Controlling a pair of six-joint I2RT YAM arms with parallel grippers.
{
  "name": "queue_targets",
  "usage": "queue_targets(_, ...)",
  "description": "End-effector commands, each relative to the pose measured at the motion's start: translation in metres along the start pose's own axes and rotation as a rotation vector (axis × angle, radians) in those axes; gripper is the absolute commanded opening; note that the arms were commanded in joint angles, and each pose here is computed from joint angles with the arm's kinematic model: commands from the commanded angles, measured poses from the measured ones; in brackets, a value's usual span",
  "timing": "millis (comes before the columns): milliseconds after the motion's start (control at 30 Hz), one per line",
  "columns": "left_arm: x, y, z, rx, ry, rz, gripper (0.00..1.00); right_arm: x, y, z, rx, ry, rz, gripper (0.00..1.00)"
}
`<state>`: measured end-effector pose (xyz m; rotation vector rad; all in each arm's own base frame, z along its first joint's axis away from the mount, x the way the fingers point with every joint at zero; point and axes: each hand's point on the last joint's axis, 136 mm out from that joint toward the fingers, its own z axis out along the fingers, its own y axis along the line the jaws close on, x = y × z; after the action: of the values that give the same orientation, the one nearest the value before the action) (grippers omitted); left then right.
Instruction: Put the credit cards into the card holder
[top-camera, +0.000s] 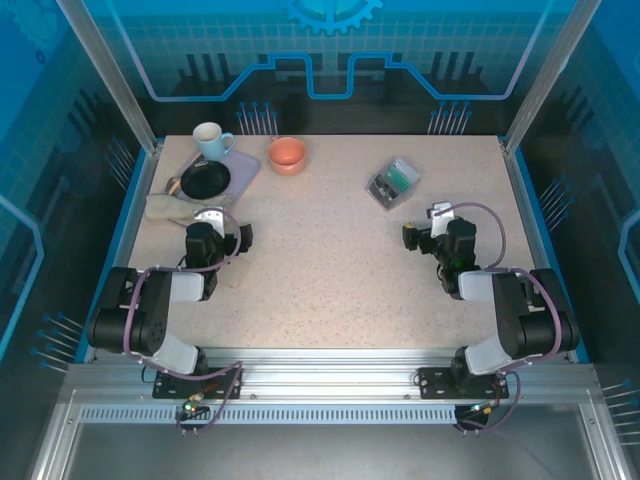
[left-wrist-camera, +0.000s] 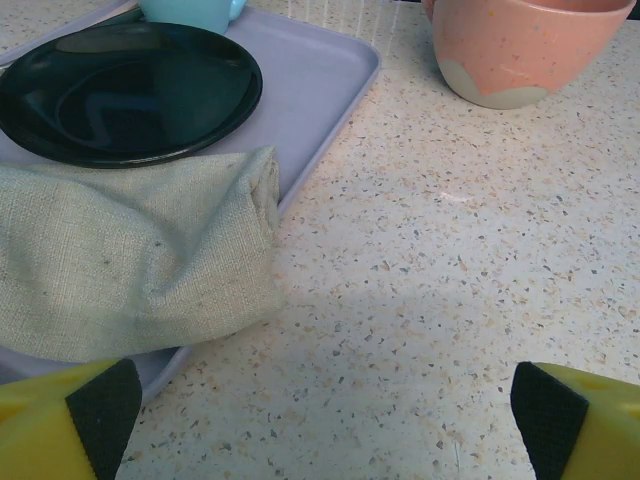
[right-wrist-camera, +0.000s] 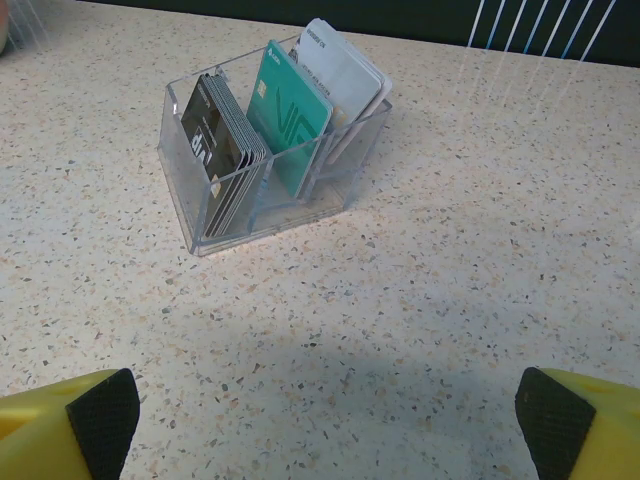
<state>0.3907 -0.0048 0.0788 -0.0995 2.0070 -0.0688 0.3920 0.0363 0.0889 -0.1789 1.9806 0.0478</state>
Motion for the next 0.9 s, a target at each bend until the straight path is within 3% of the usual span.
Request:
queue_targets(0,-0.012,-0.003,0.001,0.023,-0.026,0.015,0.99,-0.007,-0.005,0.002,0.005,-0.014,-0.001,1.0)
queue_targets(500,-0.012,-0.005,0.0,0.038,-0.03,0.02,0.99,-0.006,-0.001,0.002,-0.016,-0.015,-0.005,1.0)
queue_targets(633,-0.025,-0.006,-0.014,0.03,-0.066,0.019,0.99,-0.013,0.004,-0.007,-0.011,-0.051,-0.041,1.0)
queue_targets(733,-0.04,0.01,-0.032,-0.066,-0.024,-0.084,0.99,-0.029,0.008,-0.023,-0.008,-0.015,-0.038,1.0)
queue_targets(867,-0.051,0.014,-0.067,-0.126,0.081,-0.375,0.99,-0.04,0.003,-0.042,0.021,0.211,0.2,1.0)
